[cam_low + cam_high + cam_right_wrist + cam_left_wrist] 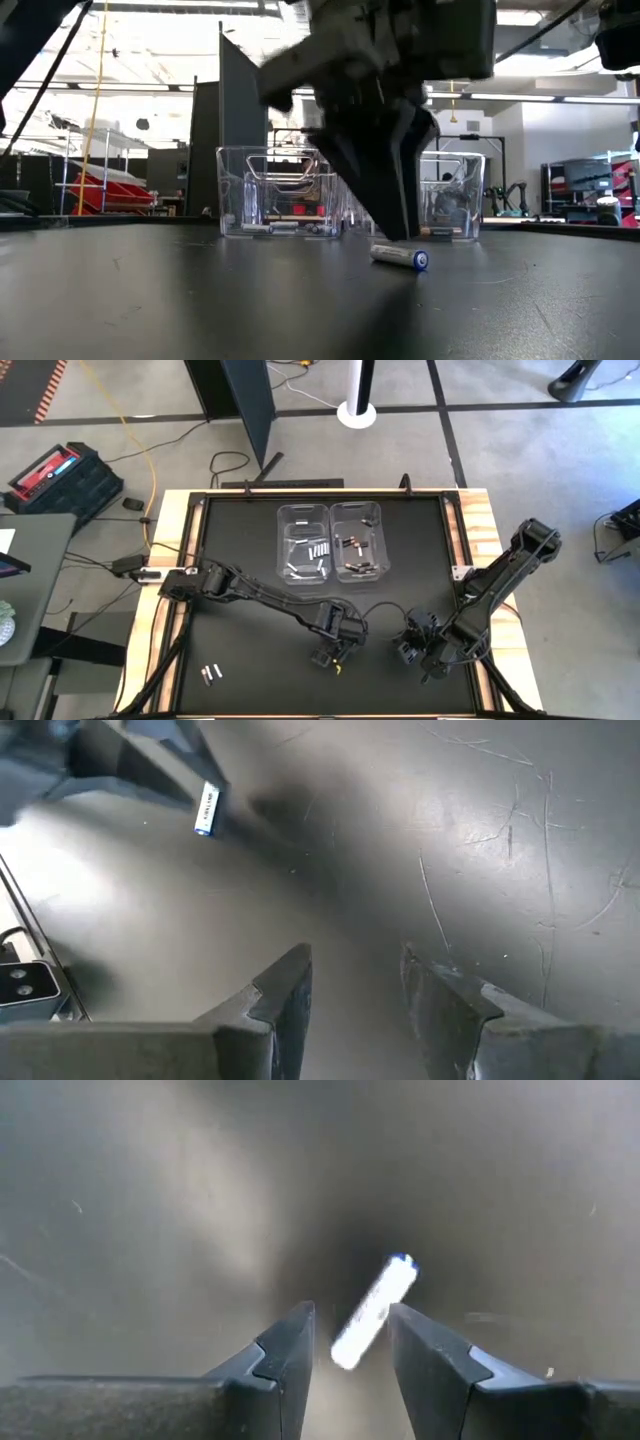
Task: Sort batteries
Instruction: Put the white battery into the left transparent bin
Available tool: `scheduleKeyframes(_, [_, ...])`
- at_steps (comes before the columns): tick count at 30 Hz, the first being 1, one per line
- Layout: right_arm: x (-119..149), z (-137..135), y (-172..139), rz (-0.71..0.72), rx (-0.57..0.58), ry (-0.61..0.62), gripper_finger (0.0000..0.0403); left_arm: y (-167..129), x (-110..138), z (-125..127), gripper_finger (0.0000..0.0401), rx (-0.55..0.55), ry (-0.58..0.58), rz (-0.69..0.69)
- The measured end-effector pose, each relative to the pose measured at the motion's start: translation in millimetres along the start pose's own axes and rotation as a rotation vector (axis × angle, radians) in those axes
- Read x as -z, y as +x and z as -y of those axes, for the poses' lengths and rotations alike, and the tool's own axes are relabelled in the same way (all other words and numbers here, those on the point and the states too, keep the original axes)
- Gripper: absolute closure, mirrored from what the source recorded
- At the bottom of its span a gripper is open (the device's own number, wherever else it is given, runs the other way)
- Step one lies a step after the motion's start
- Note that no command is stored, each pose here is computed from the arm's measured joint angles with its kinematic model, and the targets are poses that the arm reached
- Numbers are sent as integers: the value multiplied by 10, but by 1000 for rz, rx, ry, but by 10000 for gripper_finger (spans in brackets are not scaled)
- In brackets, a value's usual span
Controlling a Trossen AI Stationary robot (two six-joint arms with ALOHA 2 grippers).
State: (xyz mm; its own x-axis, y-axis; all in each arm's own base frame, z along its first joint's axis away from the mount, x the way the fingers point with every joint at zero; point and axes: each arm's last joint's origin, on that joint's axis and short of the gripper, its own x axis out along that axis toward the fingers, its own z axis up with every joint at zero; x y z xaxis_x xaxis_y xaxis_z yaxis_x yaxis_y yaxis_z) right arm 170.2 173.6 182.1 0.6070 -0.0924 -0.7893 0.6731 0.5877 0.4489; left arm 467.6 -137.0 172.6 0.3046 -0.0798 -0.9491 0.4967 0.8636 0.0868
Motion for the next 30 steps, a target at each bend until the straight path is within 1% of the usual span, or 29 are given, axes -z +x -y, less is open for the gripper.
scheduleKeyframes(3, [0, 2, 0, 0, 2, -1, 230, 99, 13, 11, 274, 10, 19, -17])
scheduleKeyframes(9, [0, 3, 0, 0, 3, 0, 230, 272, 38, 33, 274, 73, 0, -37])
scheduleKeyframes(15, [-2, 13, 1, 2, 11, -5, 230, 289, 47, 16, 278, 71, -17, -40])
scheduleKeyframes(20, [-3, 22, 0, 3, 19, -9, 230, 304, 65, -14, 313, 72, -51, -49])
scheduleKeyframes(25, [-3, 22, 0, 3, 19, -9, 230, 307, 67, -16, 358, 72, -39, -50])
scheduleKeyframes(28, [-3, 21, 0, 3, 19, -9, 230, 307, 68, -16, 372, 71, -42, -50])
scheduleKeyframes(30, [-3, 21, 0, 3, 19, -9, 230, 307, 69, -17, 373, 71, -47, -51])
